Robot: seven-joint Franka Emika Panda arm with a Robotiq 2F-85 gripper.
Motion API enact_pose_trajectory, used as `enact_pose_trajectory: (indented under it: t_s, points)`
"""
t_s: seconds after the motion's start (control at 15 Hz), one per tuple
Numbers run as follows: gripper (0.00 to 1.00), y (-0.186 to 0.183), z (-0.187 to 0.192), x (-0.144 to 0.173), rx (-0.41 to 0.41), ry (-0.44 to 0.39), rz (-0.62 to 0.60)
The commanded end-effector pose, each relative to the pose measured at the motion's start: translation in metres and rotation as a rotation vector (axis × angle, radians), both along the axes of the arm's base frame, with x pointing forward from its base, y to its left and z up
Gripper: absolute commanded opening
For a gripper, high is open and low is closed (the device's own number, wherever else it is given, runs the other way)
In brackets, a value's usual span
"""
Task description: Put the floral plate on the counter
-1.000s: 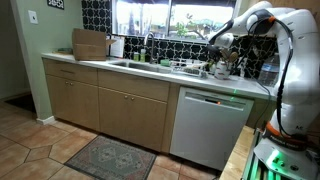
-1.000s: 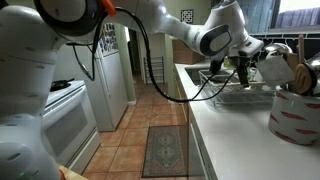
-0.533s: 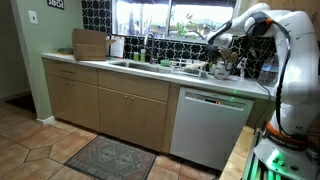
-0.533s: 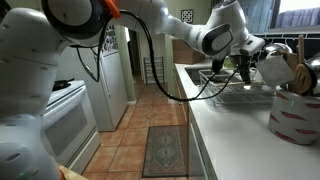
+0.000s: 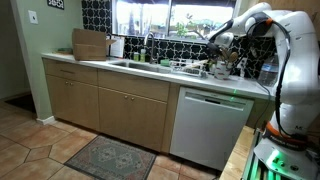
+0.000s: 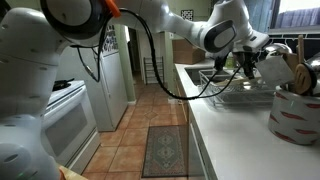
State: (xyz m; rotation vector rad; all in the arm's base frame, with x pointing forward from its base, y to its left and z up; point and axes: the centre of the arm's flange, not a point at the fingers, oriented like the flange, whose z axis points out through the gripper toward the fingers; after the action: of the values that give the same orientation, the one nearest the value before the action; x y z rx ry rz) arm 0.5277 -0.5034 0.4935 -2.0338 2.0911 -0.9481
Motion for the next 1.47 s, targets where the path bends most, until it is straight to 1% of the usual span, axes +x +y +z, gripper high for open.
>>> enact_pose_trajectory:
  t_s: [0.0, 0.2, 0.27, 0.33, 0.4, 0.47, 0.53, 0.6, 0.73, 0.8, 0.87, 1.0, 1.13, 1.2, 1.33, 1.4]
  points:
    - [0.30, 0.008, 0.006, 0.009, 0.044, -0.064, 0.035]
    - [0.35, 0.014, 0.012, 0.013, 0.091, -0.123, 0.056]
    - [0.58, 0.015, 0.012, 0.014, 0.084, -0.144, 0.063]
    - [0.60, 0.020, 0.012, 0.018, 0.104, -0.163, 0.079]
    - [0.66, 0.024, 0.010, 0.022, 0.114, -0.179, 0.094]
    - [0.75, 0.028, 0.008, 0.026, 0.124, -0.194, 0.108]
    - [0.76, 0.031, 0.006, 0.030, 0.133, -0.207, 0.119]
    - [0.73, 0.034, 0.004, 0.034, 0.140, -0.218, 0.129]
    - [0.47, 0.037, 0.003, 0.038, 0.144, -0.231, 0.143]
    - [0.43, 0.038, 0.003, 0.038, 0.143, -0.232, 0.146]
    - [0.36, 0.038, 0.003, 0.037, 0.144, -0.229, 0.148]
    - [0.19, 0.038, 0.004, 0.034, 0.128, -0.205, 0.142]
    - [0.05, 0.038, 0.006, 0.028, 0.120, -0.179, 0.135]
    - [0.00, 0.039, 0.007, 0.025, 0.112, -0.166, 0.134]
    - [0.00, 0.040, 0.010, 0.019, 0.095, -0.140, 0.135]
    - [0.02, 0.041, 0.012, 0.017, 0.092, -0.125, 0.138]
